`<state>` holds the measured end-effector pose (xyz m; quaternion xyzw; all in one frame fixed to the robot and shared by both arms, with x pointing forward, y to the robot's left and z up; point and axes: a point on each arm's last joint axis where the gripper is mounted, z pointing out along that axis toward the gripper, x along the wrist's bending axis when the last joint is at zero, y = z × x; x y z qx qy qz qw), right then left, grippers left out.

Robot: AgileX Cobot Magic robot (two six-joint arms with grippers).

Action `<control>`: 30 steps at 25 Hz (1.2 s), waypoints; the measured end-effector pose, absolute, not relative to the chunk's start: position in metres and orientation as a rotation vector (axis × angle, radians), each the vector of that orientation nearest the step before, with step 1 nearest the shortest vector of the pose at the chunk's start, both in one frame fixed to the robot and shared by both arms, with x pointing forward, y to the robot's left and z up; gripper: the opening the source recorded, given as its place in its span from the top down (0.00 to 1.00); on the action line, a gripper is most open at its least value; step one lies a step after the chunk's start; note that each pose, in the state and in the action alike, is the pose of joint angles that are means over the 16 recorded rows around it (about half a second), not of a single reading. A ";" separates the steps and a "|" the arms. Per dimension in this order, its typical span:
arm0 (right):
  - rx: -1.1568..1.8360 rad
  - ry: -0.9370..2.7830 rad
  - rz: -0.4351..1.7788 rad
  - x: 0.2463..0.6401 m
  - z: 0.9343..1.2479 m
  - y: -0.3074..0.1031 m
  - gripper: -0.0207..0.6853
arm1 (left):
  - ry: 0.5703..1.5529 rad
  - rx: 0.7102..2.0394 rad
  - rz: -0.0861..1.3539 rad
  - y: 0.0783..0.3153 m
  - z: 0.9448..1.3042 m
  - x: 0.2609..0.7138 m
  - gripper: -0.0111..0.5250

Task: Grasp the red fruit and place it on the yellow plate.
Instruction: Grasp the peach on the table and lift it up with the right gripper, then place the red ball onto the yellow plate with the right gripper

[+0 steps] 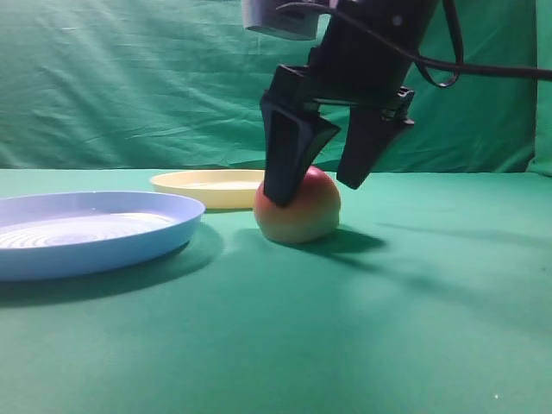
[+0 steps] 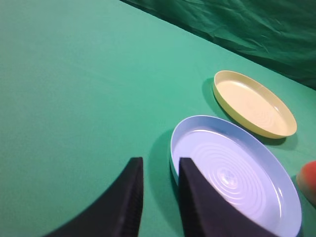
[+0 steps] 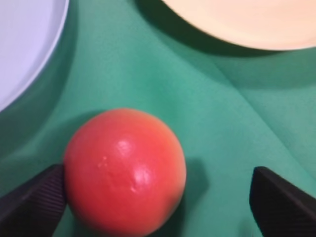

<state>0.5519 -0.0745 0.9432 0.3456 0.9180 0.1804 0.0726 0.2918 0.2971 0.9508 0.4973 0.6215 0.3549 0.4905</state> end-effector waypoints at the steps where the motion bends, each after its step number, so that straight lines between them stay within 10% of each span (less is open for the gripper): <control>1: 1.036 2.757 0.544 0.552 0.944 -0.074 0.43 | 1.509 1.208 0.862 0.297 0.951 0.292 0.69; 9: 0.959 2.661 0.652 0.568 0.975 -0.066 0.71 | 1.509 1.208 0.862 0.297 0.951 0.292 0.69; 19: 0.853 2.446 0.866 0.611 1.019 -0.041 0.75 | 1.509 1.208 0.862 0.297 0.951 0.292 0.69; 30: 0.852 2.453 0.847 0.646 0.973 -0.018 0.39 | 1.509 1.208 0.862 0.297 0.951 0.292 0.69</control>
